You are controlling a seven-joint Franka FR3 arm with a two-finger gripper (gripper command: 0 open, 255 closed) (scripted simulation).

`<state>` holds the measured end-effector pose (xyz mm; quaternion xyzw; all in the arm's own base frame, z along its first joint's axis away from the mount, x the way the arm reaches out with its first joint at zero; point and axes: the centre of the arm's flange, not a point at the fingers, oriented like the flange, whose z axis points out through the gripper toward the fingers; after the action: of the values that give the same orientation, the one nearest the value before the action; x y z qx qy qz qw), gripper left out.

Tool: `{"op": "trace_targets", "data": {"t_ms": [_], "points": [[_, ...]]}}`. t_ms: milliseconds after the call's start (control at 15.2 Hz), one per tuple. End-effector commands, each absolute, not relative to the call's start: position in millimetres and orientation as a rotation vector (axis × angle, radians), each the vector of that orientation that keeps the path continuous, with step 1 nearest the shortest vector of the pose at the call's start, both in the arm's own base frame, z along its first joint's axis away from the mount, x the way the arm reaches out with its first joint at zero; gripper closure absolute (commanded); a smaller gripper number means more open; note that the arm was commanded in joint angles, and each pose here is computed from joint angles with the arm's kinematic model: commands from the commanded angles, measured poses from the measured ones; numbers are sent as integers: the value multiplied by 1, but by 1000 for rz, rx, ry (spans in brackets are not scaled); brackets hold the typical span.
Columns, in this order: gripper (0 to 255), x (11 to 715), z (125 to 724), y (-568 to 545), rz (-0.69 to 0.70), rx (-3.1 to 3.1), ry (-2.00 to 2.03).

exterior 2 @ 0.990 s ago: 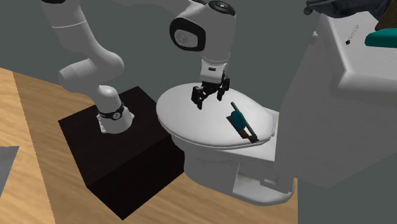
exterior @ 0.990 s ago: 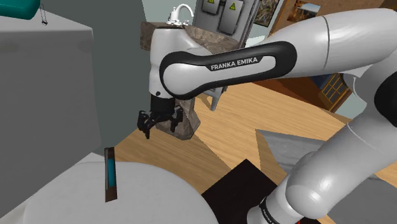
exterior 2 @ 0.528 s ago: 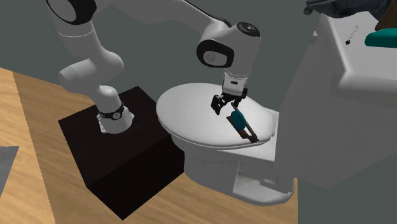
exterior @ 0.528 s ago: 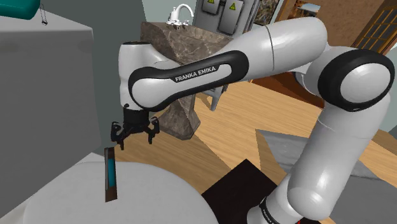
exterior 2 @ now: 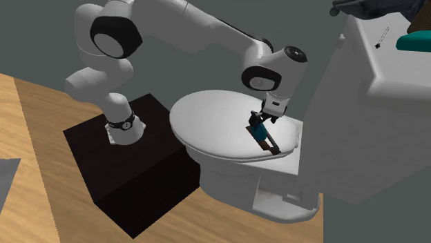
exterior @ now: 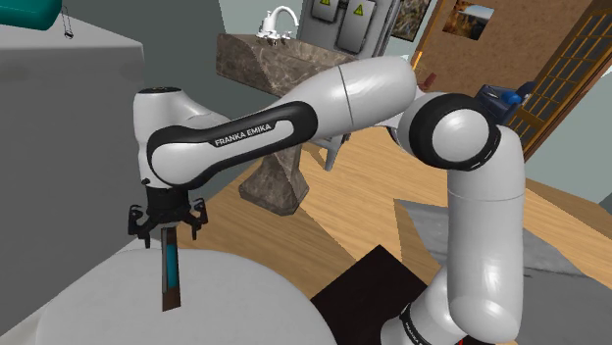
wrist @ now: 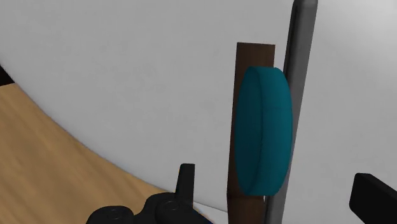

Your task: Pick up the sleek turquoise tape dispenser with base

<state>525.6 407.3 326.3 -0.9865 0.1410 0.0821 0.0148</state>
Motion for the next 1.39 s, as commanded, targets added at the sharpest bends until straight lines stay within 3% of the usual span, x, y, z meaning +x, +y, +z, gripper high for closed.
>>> {"op": "trace_targets", "data": {"t_ms": [0,528,594,1320], "points": [[0,529,317,415,261,-3068,448],[0,529,283,415,261,-3068,448],[255,529,282,414,261,-3068,448],[255,529,293,415,261,-3068,448]]}}
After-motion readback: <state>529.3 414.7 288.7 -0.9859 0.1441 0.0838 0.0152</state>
